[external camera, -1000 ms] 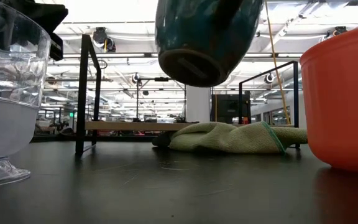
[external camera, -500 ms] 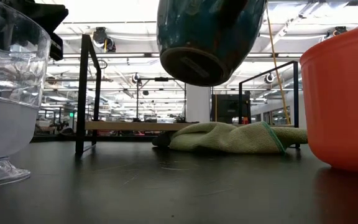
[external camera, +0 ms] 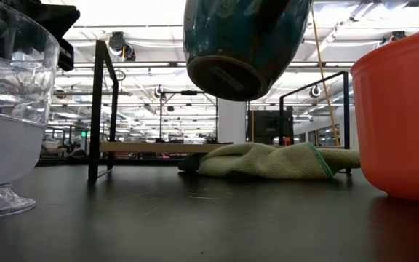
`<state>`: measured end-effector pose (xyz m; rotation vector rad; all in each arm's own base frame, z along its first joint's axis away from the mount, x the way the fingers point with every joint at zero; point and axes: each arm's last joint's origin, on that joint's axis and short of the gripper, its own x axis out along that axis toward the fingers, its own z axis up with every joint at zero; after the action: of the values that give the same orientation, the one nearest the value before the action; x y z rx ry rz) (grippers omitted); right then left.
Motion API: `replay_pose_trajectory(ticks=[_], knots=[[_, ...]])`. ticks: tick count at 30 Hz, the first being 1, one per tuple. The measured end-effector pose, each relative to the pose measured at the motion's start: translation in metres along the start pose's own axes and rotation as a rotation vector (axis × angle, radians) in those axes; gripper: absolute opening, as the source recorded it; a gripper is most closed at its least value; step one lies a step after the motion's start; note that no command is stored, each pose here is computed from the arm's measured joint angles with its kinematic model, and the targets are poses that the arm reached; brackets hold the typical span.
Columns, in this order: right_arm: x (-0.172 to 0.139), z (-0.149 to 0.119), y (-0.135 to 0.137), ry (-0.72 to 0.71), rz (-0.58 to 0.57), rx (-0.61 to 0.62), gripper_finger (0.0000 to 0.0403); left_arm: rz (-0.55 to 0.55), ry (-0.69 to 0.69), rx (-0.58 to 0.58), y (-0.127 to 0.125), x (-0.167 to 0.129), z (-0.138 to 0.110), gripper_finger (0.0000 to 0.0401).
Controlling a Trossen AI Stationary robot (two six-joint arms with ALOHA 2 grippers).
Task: Stack small to large cups/mugs on shelf
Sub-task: Put the green and blue mug on the shelf
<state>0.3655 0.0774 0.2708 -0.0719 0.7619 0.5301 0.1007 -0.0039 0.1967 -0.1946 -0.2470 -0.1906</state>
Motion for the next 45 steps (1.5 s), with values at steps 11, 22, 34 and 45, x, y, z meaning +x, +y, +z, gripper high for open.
replay_pose_trajectory(ticks=[11,22,34,45], knots=[[0.0,0.0,0.0,0.0,0.0,0.0,0.0026,0.0,0.0,-0.02,0.0,0.0,0.0,0.0031],[0.0001,0.0,0.0003,0.0,0.0,-0.009,0.0026,0.0,0.0,-0.02,0.0,0.0,0.0,0.0031],[0.0001,0.0009,0.0001,-0.008,-0.001,-0.015,0.0026,0.0,0.0,-0.02,0.0,0.0,0.0,0.0031],[0.0001,0.0009,0.0001,-0.008,-0.001,-0.014,0.0026,0.0,0.0,-0.025,0.0,0.0,0.0,0.0031]])
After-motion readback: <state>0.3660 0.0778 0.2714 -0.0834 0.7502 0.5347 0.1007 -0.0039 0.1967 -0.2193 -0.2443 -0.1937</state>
